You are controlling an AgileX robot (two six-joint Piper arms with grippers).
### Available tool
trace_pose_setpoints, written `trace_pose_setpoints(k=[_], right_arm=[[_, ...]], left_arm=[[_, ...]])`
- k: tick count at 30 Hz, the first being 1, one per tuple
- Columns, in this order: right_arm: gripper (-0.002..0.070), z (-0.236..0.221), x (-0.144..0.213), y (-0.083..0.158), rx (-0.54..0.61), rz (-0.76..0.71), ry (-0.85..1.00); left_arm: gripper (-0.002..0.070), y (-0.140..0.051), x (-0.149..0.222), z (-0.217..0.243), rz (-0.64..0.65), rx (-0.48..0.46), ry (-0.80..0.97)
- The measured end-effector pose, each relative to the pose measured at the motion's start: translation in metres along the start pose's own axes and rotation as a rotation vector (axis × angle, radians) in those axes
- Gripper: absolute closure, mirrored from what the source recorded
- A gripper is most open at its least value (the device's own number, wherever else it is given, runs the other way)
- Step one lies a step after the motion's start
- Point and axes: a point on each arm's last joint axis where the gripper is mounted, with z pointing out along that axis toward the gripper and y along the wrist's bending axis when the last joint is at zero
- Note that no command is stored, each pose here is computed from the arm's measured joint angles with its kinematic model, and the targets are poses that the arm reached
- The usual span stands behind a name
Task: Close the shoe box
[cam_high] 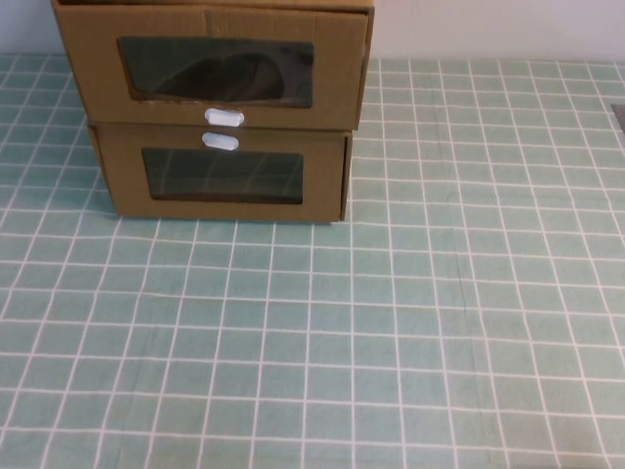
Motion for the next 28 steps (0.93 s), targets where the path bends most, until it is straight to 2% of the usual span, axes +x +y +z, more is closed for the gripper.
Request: trace_pose_setpoints(k=[28], right_arm=[[0.0690,-0.0001,0.0000,0.0002,-0.002,-0.015,-0.002]], left_arm=[[0.0680,0.0000,0.0000,0.0000,0.000,0.000,0.000]])
